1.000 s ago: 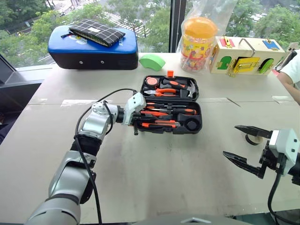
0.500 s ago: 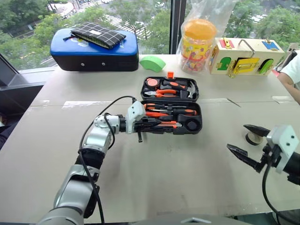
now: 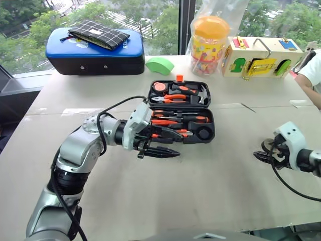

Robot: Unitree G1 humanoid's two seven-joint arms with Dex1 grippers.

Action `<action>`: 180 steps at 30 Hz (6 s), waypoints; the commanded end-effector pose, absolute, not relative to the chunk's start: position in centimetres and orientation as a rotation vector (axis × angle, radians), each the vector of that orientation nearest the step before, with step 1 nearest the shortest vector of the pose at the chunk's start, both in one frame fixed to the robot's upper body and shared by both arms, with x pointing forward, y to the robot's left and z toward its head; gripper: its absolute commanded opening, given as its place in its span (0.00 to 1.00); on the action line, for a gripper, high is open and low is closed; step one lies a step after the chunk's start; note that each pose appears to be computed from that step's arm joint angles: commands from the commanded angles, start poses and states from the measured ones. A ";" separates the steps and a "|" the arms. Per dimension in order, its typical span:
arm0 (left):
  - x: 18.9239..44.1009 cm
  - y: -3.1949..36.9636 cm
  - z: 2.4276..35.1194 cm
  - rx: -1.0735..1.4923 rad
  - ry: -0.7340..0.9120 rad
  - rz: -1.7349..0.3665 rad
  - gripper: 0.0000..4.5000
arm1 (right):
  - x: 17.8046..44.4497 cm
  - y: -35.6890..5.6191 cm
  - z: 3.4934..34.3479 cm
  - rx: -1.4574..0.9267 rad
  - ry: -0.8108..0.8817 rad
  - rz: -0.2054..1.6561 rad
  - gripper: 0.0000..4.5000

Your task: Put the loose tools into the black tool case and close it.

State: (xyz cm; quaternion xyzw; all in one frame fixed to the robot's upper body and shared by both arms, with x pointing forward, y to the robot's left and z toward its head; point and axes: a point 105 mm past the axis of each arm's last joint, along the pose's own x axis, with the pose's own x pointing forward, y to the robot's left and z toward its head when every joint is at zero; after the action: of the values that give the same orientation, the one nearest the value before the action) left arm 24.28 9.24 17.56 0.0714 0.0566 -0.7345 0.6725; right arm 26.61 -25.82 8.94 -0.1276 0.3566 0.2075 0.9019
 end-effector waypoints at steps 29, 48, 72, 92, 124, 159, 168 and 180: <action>22.3 15.8 15.6 0.095 0.152 -1.198 0.62 | 31.6 -8.3 13.4 -0.512 0.608 1.039 0.01; 24.3 16.5 16.1 -0.034 0.124 -0.916 0.62 | 30.6 -7.5 15.9 -0.383 0.616 1.252 0.53; 45.4 20.0 12.2 -0.208 0.422 -0.273 0.56 | 46.3 -11.9 13.4 -0.027 0.529 0.406 0.48; 33.8 18.7 13.0 -0.236 0.415 -0.596 0.00 | 40.0 -11.1 14.8 -0.037 0.423 0.728 0.00; 26.5 22.6 13.4 0.665 -0.010 -0.874 0.63 | 23.1 -18.1 14.6 -0.527 0.109 0.720 0.00; 37.3 10.9 11.9 -0.009 0.549 -0.843 1.00 | 26.9 -18.1 10.6 0.245 0.621 0.409 0.99; 37.3 10.2 10.3 -0.024 0.648 -0.923 0.30 | 26.1 -18.7 9.7 0.262 0.675 0.375 0.17; 41.8 13.6 14.3 -0.084 0.431 -0.686 0.01 | 36.8 -17.0 15.3 -0.006 0.344 0.452 0.00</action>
State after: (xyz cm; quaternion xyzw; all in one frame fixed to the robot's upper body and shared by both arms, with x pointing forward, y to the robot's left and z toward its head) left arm 40.44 12.39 11.80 -0.0585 0.2626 -0.3587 0.8938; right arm 33.91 -17.94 11.43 0.0419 0.2674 0.1978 0.9421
